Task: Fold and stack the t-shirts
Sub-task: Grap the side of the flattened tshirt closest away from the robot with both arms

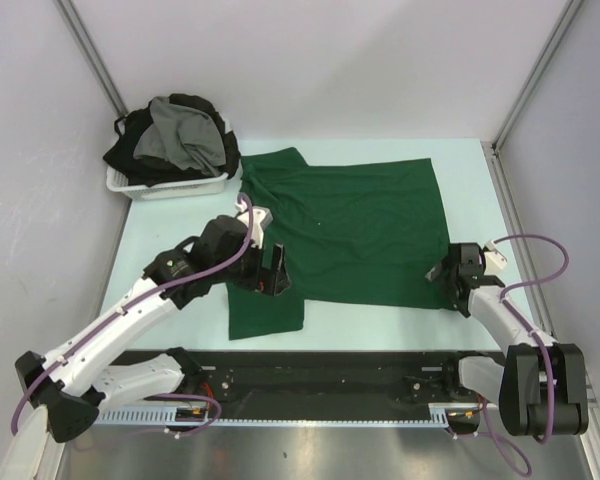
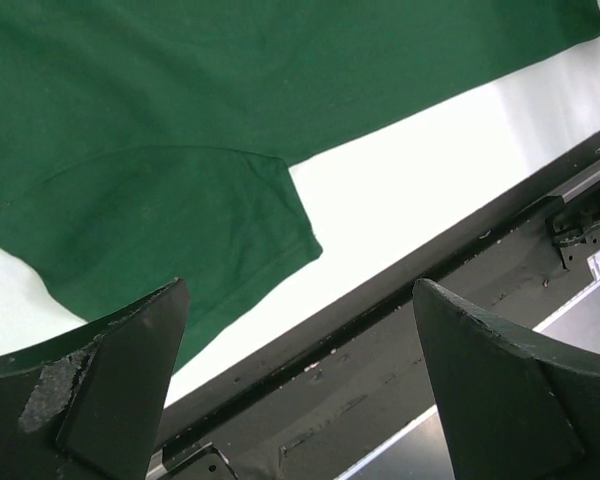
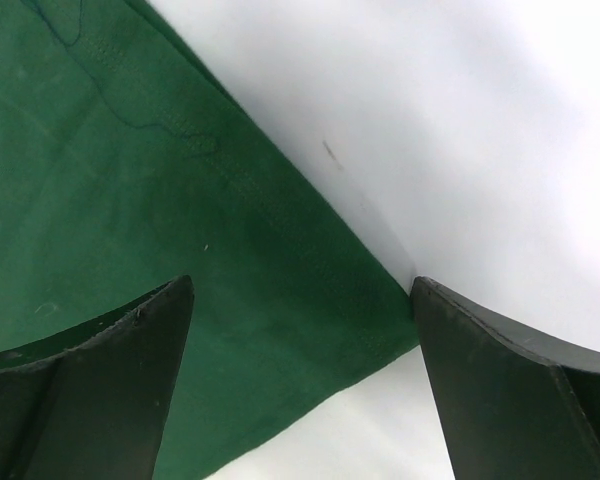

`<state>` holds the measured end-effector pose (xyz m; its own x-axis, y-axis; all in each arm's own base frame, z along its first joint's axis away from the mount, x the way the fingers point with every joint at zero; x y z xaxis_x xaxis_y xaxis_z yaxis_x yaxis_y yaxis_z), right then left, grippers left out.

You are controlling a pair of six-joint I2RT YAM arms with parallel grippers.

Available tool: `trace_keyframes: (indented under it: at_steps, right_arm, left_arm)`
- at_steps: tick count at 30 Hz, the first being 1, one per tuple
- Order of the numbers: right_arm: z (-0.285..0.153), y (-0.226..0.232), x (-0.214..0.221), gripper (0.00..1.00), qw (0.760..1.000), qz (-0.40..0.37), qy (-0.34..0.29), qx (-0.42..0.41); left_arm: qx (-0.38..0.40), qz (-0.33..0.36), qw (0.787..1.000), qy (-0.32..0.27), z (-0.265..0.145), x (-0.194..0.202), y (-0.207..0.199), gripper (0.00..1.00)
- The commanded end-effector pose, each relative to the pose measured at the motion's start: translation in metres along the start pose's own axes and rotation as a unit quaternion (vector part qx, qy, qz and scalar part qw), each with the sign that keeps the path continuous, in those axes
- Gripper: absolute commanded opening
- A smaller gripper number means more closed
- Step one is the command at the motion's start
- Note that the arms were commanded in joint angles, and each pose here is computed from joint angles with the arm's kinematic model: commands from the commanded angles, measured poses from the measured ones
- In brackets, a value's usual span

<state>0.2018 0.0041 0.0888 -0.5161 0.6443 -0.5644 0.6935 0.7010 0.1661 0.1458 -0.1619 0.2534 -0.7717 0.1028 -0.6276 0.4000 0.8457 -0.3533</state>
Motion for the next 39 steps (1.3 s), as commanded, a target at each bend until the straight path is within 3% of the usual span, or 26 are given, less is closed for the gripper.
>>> trace_keyframes:
  at_steps: [1, 16, 33, 39]
  right_arm:
    - [-0.005, -0.007, 0.017, 0.97, 0.998, 0.027, 0.051, 0.001]
    - [-0.032, -0.013, 0.008, 0.97, 0.999, 0.030, 0.033, 0.003]
    - [-0.006, -0.009, 0.016, 0.93, 0.999, 0.023, 0.037, 0.002]
    - [-0.005, -0.009, 0.017, 0.86, 0.999, 0.021, 0.041, 0.002]
  left_arm:
    - [0.015, 0.018, 0.999, -0.031, -0.007, -0.017, -0.009, 1.00]
    - [0.026, 0.013, 0.999, -0.028, -0.002, -0.019, -0.013, 0.99]
    - [0.015, 0.019, 0.999, -0.024, -0.006, -0.016, -0.010, 1.00]
    - [0.018, 0.021, 0.999, -0.029, -0.006, -0.019, -0.011, 0.99]
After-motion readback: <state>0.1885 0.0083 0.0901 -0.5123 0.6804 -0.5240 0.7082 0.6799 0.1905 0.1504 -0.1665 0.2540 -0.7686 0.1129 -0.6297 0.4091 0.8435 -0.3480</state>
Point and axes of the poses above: each gripper's point midway between its finger pads, its own z axis out along the fingers, its own y axis along the line the jaws close on, x = y × z, the point moved 8 cm from there along -z, back along the fingers, and after that the axes turned 3 degrees about -z, right-handed, at the moved point
